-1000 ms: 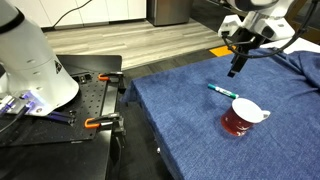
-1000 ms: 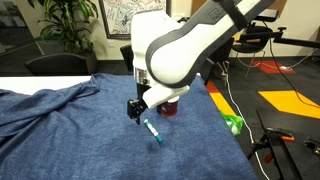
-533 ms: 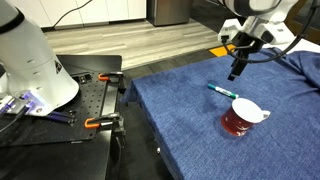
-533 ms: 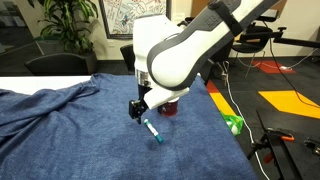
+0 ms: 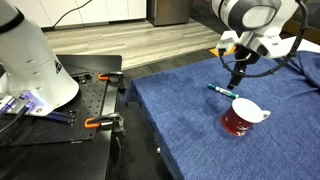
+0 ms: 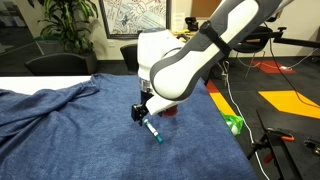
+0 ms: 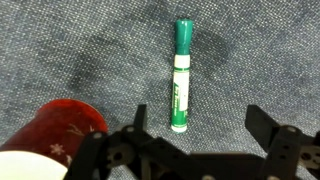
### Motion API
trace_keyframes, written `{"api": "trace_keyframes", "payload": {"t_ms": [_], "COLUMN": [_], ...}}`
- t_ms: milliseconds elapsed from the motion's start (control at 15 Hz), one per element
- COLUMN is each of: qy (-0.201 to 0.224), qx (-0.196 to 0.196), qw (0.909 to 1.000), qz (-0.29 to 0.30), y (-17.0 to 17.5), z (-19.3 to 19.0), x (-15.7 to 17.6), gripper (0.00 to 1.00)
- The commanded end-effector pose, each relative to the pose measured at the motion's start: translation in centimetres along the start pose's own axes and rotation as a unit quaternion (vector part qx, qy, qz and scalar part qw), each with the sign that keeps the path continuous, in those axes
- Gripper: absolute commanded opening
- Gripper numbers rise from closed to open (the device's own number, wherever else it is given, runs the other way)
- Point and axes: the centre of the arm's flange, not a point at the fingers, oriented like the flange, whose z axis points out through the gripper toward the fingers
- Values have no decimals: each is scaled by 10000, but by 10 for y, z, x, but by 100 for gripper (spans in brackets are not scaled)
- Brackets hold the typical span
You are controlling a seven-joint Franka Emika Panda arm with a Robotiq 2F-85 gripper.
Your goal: Place the green marker inside the red mug
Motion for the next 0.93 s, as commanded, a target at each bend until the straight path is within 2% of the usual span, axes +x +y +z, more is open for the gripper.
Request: {"api": "trace_keyframes", "payload": {"t_ms": [0, 867], "qy": [-25, -234], "qx": [78, 57], "qw": [9999, 9997], "qz": [75, 87], "y": [7, 9], "z": [11, 35], "x": [7, 13], "gripper": [100, 100]}}
